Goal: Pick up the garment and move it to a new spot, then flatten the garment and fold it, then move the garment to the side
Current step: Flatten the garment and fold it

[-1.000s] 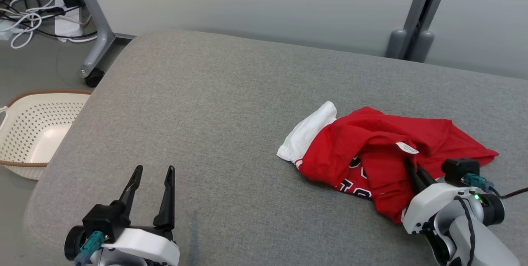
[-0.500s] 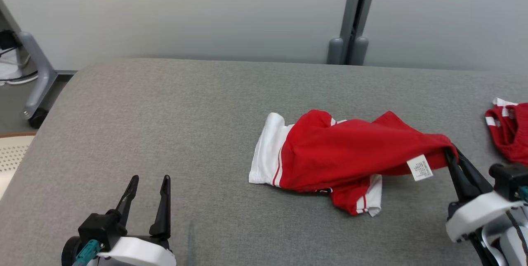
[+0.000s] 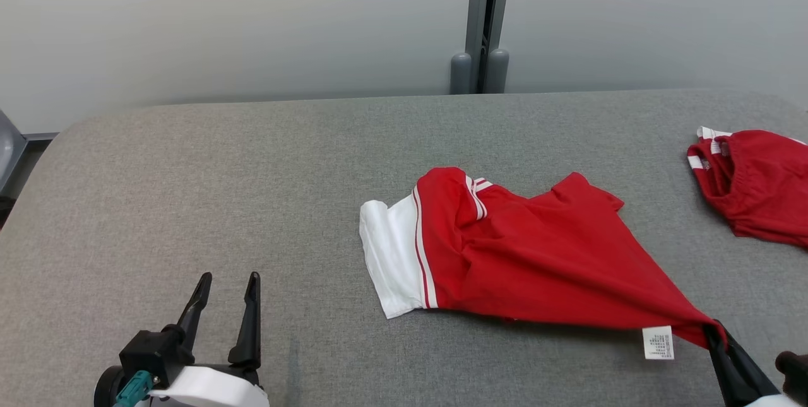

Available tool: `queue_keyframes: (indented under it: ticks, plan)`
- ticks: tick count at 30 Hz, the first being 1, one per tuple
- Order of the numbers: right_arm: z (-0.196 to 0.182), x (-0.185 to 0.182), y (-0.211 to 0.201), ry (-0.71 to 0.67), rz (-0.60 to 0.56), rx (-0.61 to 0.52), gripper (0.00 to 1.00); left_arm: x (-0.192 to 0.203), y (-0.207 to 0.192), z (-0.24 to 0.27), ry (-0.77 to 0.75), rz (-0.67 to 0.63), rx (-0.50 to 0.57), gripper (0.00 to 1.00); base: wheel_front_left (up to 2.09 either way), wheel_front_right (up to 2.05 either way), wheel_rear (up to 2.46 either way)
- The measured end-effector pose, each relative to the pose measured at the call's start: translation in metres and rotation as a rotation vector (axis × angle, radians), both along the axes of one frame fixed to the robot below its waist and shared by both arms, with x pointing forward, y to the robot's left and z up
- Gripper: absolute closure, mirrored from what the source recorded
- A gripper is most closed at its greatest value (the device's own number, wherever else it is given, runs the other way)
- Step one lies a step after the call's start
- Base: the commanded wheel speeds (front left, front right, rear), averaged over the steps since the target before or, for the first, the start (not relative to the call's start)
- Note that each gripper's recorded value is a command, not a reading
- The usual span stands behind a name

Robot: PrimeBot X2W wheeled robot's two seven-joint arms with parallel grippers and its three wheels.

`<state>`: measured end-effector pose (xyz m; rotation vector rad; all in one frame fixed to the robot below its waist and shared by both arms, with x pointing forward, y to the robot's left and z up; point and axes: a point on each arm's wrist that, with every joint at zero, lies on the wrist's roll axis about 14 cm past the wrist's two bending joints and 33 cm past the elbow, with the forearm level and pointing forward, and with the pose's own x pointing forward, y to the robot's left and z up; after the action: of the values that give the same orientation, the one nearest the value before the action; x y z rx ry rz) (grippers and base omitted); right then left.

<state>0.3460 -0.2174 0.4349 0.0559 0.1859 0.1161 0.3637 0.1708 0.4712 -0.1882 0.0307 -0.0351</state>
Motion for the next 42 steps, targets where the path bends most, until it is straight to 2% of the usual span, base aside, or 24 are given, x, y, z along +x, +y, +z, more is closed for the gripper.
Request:
queue_keyframes:
  ticks: [1, 2, 5, 11, 22, 27, 34, 38, 42]
  plan:
    - [-0.005, -0.004, 0.0, 0.016, -0.008, 0.007, 0.55, 0.0, -0.001, 0.0, -0.001, -0.004, 0.0, 0.0, 0.0, 0.0, 0.0]
    - [-0.009, -0.008, 0.0, 0.028, -0.011, 0.006, 0.0, 0.001, -0.001, 0.0, 0.0, -0.005, -0.001, 0.0, 0.0, 0.0, 0.0]
    - [-0.01, -0.011, -0.001, 0.029, -0.037, 0.03, 0.0, 0.001, -0.001, 0.001, -0.004, -0.005, -0.002, 0.0, 0.0, 0.0, 0.0]
    - [0.012, -0.011, -0.002, -0.05, -0.055, 0.038, 0.0, 0.0, 0.0, 0.005, -0.016, -0.003, -0.001, 0.0, 0.0, 0.0, 0.0]
    - [0.071, -0.001, 0.013, -0.252, -0.04, 0.066, 0.0, -0.002, 0.007, 0.012, -0.039, 0.012, 0.011, 0.0, 0.0, 0.0, 0.0]
    - [0.08, 0.0, 0.019, -0.282, -0.043, 0.086, 0.0, -0.005, 0.014, 0.015, -0.047, 0.029, 0.022, 0.0, 0.0, 0.0, 0.0]
    - [0.073, -0.001, 0.024, -0.262, -0.044, 0.098, 0.0, -0.006, 0.02, 0.015, -0.049, 0.034, 0.051, 0.0, 0.0, 0.0, 0.0]
    - [0.067, -0.001, 0.023, -0.243, -0.051, 0.101, 0.0, 0.015, 0.013, 0.033, -0.098, -0.018, 0.089, 0.0, 0.0, 0.0, 0.0]
    - [0.062, 0.003, 0.022, -0.226, -0.066, 0.115, 0.0, 0.06, -0.011, 0.069, -0.16, -0.143, 0.171, 0.0, 0.0, 0.0, 0.0]
